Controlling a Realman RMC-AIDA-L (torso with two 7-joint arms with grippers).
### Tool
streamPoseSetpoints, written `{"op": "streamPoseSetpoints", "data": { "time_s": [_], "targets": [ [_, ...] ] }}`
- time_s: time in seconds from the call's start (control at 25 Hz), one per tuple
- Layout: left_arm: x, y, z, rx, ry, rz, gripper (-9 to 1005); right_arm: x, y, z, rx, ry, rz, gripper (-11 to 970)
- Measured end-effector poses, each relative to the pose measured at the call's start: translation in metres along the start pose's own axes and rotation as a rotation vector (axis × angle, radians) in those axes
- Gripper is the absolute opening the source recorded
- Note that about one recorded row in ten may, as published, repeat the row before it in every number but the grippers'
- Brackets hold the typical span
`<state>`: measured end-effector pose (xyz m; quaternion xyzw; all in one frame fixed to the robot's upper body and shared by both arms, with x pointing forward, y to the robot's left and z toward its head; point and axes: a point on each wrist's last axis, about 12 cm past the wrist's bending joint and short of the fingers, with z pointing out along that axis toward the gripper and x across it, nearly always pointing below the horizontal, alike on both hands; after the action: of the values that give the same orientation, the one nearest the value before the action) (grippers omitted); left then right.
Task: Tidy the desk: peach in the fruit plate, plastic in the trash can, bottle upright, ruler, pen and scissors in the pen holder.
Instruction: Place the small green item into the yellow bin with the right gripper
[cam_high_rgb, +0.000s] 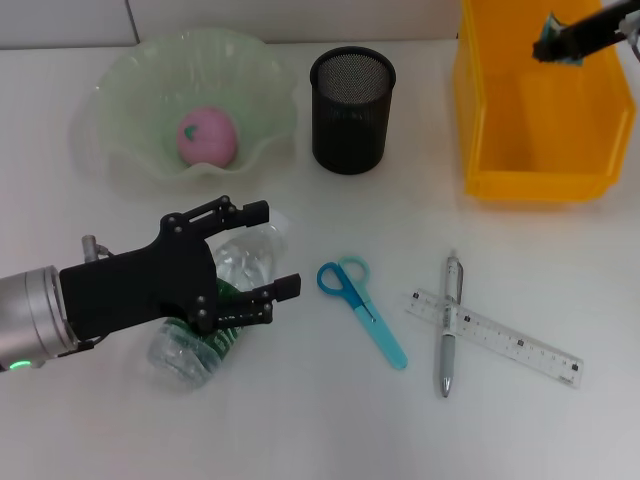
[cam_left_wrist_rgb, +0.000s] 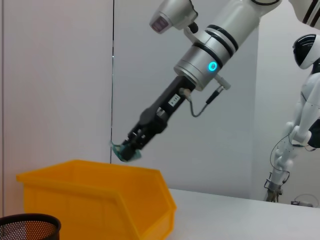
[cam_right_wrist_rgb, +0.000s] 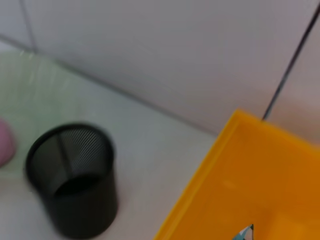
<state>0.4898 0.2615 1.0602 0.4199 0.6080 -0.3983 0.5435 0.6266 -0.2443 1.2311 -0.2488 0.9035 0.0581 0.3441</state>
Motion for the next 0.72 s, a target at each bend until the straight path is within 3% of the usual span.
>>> {"op": "streamPoseSetpoints", "data": {
  "time_s": [0.32, 0.52, 0.72],
  "targets": [
    [0.000, -0.001, 0.000, 0.002, -0.002, -0.001, 845, 0.012, -0.009, 0.041, 0.001, 0.025, 0.056, 413],
    [0.000, 0.000, 0.000, 0.002, -0.002, 0.001, 841, 0.013, -0.010, 0.043, 0.000, 0.030, 0.062, 628],
    [0.000, 0.000, -0.001, 0.001, -0.003, 0.000, 837, 0.014, -0.011, 0.040, 0.003, 0.022, 0.066, 697]
  ]
}}
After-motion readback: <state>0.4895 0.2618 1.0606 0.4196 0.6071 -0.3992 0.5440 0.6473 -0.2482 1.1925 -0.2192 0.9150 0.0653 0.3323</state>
